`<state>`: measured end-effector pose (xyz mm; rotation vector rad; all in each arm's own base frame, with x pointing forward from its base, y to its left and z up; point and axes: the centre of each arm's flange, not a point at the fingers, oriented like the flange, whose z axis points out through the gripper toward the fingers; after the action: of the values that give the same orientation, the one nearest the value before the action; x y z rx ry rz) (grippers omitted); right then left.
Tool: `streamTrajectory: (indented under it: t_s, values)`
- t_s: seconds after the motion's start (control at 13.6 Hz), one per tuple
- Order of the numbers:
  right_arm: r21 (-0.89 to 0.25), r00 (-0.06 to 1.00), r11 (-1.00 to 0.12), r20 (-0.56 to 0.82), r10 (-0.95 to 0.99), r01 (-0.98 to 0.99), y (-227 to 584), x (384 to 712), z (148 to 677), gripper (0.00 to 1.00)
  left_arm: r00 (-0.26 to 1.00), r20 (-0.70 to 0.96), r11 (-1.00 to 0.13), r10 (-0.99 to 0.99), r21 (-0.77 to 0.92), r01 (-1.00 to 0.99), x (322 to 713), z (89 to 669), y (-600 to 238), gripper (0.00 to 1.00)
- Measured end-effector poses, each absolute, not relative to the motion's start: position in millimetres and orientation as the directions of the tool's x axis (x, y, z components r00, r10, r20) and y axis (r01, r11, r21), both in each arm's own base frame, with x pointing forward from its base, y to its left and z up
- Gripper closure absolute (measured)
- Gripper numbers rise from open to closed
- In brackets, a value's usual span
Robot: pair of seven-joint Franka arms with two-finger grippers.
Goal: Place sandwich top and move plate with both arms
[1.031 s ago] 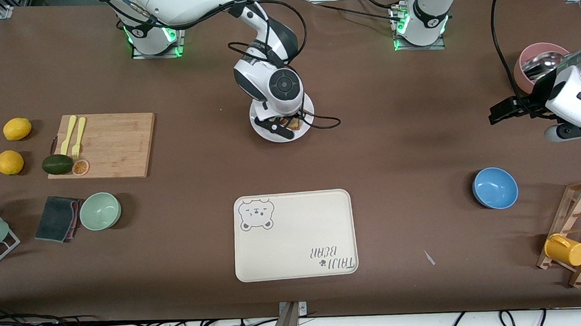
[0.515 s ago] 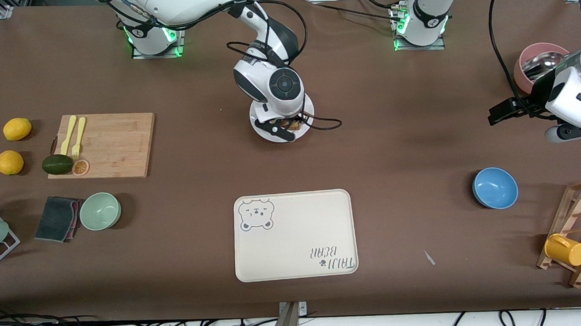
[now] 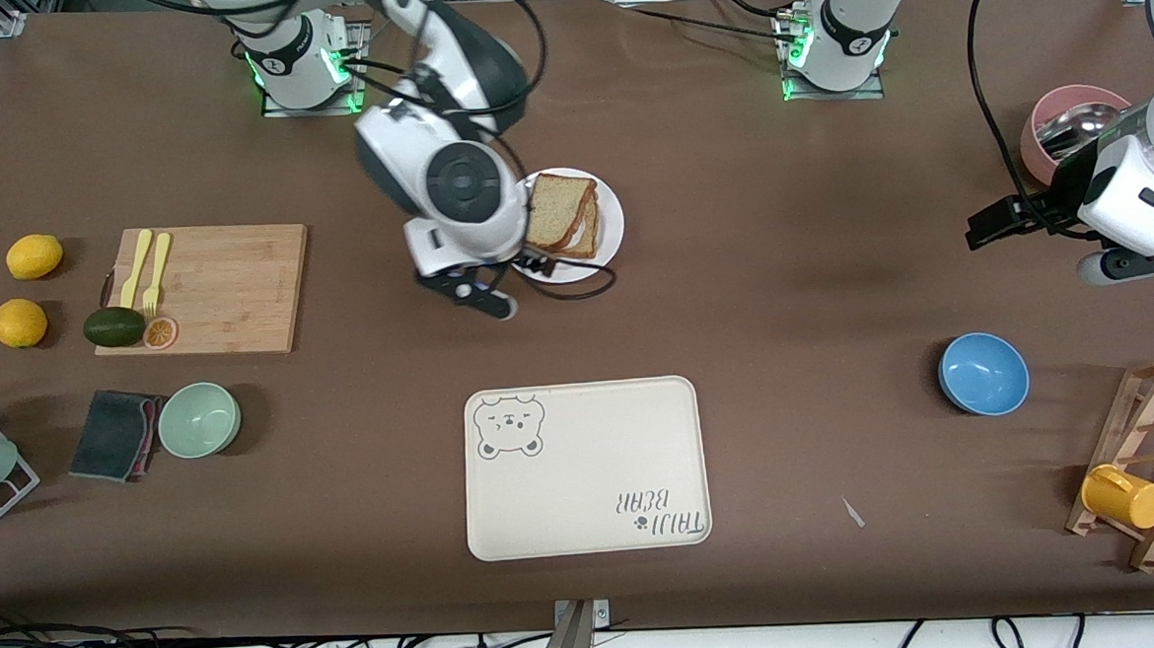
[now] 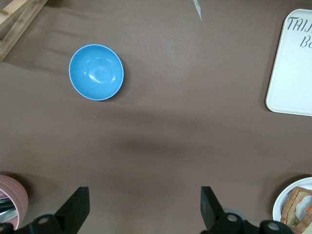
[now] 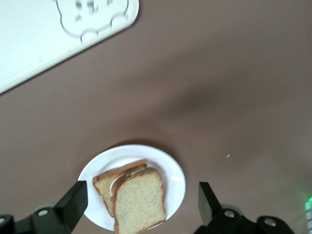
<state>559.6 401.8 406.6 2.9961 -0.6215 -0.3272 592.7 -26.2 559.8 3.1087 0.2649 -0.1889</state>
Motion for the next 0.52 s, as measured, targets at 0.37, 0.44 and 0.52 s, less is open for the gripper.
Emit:
streamTrajectory:
  t_s: [0.37, 0.44, 0.52]
  values:
    - [0.066, 0.947, -0.973, -0.225, -0.228, -0.219, 259, 614, 459, 0.00, 0.975, -0.143, -0.985, 0.169, 0.002, 0.171, 597, 548, -26, 0.00]
    - [0.051, 0.955, -0.981, -0.226, -0.192, -0.185, 228, 622, 471, 0.00, 0.974, -0.151, -0.985, 0.169, 0.001, 0.171, 598, 543, -26, 0.00]
    - [0.033, 0.963, -0.988, -0.219, -0.156, -0.152, 202, 627, 483, 0.00, 0.973, -0.160, -0.985, 0.169, 0.000, 0.171, 600, 538, -26, 0.00]
